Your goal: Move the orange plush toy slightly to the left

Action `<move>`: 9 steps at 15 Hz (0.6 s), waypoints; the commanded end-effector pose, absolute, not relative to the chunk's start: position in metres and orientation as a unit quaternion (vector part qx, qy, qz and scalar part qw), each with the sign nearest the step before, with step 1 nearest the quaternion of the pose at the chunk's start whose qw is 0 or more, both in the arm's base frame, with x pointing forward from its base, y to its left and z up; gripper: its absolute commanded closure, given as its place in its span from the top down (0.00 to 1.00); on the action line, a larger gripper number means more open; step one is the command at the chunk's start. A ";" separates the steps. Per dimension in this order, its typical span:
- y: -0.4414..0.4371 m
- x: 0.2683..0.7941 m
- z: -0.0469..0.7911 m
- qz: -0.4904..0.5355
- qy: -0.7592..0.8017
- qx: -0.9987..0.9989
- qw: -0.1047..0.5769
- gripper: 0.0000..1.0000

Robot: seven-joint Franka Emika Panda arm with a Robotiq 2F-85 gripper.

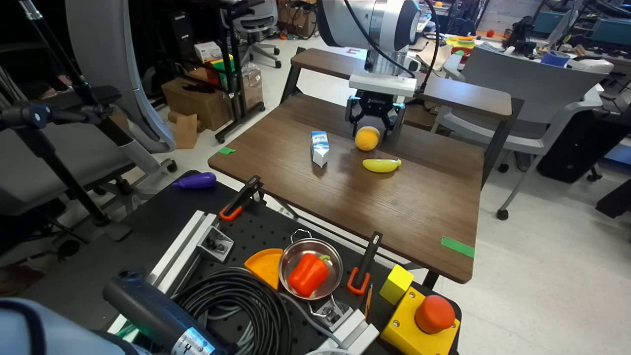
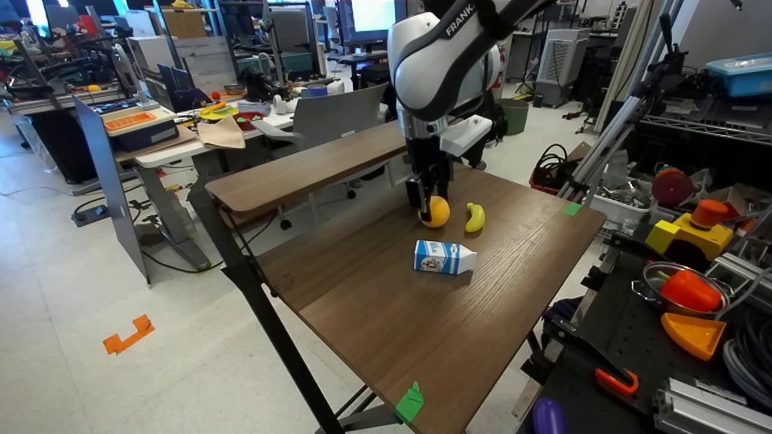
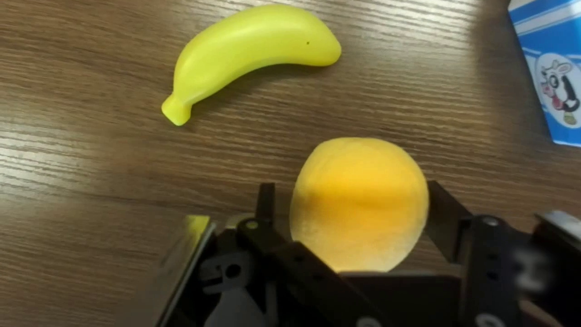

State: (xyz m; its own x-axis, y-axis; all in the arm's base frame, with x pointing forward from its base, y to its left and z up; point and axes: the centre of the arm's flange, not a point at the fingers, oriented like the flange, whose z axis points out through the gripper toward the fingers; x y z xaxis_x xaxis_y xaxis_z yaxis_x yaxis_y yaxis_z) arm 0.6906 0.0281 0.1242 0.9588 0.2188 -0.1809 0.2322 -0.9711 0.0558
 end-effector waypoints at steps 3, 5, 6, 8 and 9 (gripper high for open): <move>0.030 0.703 0.123 -0.087 0.114 0.988 0.061 0.36; 0.033 0.703 0.131 -0.090 0.115 0.987 0.064 0.23; 0.035 0.701 0.137 -0.093 0.117 0.987 0.065 0.15; 0.040 0.696 0.147 -0.091 0.126 0.985 0.068 0.05; 0.045 0.694 0.155 -0.087 0.132 0.985 0.071 0.07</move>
